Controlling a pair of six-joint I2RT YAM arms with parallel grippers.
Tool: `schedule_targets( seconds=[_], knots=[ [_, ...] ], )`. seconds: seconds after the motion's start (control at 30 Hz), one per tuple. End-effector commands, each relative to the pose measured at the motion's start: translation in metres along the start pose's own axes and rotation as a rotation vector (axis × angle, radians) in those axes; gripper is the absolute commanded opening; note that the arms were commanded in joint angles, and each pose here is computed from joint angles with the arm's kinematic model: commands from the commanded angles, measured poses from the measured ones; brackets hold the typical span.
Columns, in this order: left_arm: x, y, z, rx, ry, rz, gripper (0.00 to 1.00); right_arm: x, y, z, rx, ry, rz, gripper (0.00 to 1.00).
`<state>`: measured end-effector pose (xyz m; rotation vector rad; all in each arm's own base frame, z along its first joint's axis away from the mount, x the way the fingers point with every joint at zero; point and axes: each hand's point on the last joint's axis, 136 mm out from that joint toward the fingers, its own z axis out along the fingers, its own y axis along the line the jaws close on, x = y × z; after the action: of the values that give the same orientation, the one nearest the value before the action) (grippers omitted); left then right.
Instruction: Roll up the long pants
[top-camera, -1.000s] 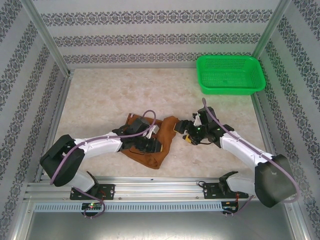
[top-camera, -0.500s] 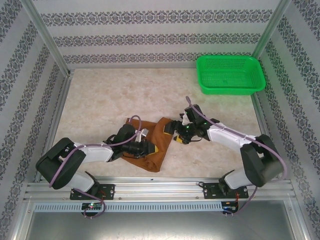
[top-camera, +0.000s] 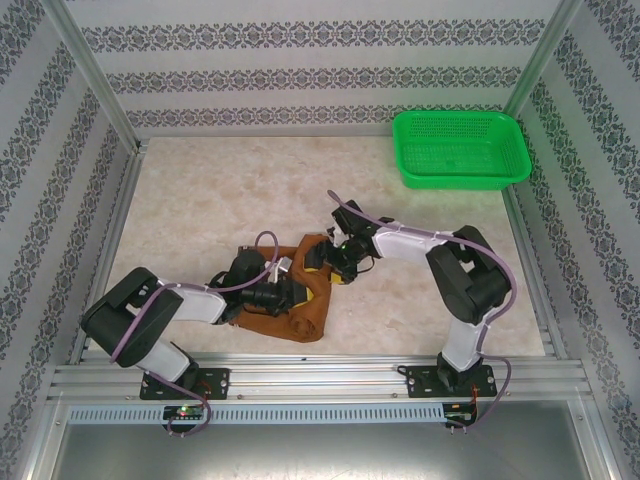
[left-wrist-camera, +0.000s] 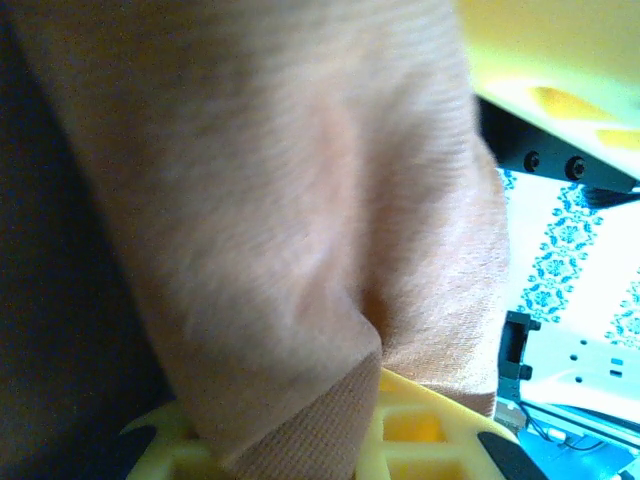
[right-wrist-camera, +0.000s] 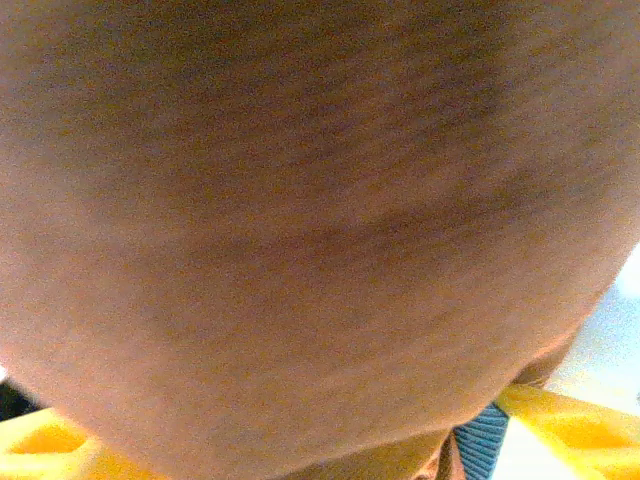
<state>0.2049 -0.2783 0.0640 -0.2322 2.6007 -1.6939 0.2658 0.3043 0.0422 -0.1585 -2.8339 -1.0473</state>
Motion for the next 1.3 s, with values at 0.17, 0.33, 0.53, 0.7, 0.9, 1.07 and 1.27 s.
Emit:
schedule_targets(
  seconds=[0.17, 0.33, 0.53, 0.7, 0.9, 1.07, 1.27],
  knots=[
    [0.023, 0.006, -0.002, 0.0, 0.147, 0.066, 0.0, -0.007, -0.04, 0.0, 0.259, -0.05, -0.026, 0.79],
    [0.031, 0.016, -0.005, -0.024, 0.188, 0.068, 0.0, -0.009, -0.047, -0.02, 0.335, -0.09, -0.069, 0.98],
    [0.036, 0.022, -0.006, -0.005, 0.199, 0.049, 0.0, -0.016, -0.046, -0.001, 0.316, -0.058, -0.067, 0.98],
    [0.043, 0.017, -0.005, 0.03, 0.221, 0.074, 0.0, -0.037, -0.047, 0.02, 0.328, -0.06, -0.062, 0.98],
    [0.045, 0.023, -0.004, 0.011, 0.235, 0.07, 0.0, -0.055, -0.046, 0.032, 0.314, -0.067, -0.079, 0.32],
    [0.041, 0.033, -0.008, -0.133, 0.235, 0.128, 0.0, -0.058, -0.074, 0.025, 0.271, -0.1, 0.022, 0.0],
    [-0.018, 0.033, -0.056, -0.569, -0.034, 0.358, 0.24, -0.045, -0.122, -0.007, 0.249, -0.192, 0.18, 0.0]
  ],
)
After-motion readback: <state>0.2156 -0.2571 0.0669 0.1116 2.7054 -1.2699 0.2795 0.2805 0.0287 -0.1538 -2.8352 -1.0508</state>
